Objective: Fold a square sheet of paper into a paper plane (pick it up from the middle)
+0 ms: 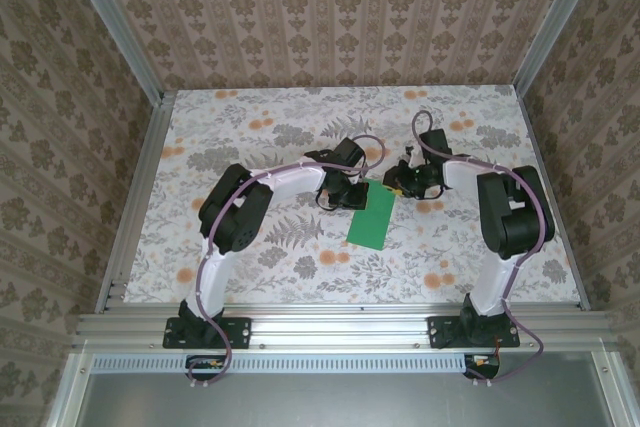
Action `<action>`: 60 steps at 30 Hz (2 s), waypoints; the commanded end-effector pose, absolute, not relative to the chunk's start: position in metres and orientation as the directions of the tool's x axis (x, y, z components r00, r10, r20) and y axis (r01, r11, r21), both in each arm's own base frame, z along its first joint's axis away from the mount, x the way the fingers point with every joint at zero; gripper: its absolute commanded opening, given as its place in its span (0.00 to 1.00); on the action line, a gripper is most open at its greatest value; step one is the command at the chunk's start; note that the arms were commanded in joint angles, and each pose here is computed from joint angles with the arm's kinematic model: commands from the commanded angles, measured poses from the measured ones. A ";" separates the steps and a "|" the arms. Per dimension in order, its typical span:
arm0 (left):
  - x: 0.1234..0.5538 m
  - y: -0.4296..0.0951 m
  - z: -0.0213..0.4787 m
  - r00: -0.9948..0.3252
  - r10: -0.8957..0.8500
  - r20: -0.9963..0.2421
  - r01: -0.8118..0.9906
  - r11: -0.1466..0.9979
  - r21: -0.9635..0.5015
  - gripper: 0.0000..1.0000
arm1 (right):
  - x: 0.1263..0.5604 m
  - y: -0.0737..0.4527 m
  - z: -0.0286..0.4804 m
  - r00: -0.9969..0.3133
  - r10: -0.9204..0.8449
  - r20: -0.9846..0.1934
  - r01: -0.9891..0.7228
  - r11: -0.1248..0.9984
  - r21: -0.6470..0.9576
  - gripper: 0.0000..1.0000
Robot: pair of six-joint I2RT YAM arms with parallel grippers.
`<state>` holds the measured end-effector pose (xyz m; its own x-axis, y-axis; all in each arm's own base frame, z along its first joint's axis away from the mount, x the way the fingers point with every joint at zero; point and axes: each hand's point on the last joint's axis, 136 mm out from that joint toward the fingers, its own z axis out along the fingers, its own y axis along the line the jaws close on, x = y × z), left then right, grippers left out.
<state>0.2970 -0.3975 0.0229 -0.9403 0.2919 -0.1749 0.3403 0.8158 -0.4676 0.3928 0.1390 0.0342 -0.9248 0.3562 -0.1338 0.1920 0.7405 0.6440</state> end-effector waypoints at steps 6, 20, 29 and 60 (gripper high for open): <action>0.283 -0.383 0.000 -0.942 0.322 -0.097 0.332 0.845 -0.420 0.00 | 0.380 0.125 -0.005 -0.931 0.361 -0.051 0.270 0.779 0.566 0.27; 0.284 -0.382 0.000 -0.943 0.317 -0.098 0.328 0.849 -0.415 0.00 | 0.402 0.129 0.012 -0.929 0.360 -0.079 0.242 0.758 0.606 0.27; 0.285 -0.384 0.006 -0.943 0.316 -0.107 0.331 0.845 -0.420 0.00 | 0.390 0.125 -0.011 -0.924 0.381 -0.026 0.291 0.747 0.598 0.27; 0.300 -0.356 0.063 -0.964 0.069 -0.257 0.210 0.791 -0.575 0.38 | 0.308 0.148 0.028 -0.968 0.244 -0.067 0.179 0.849 0.497 0.41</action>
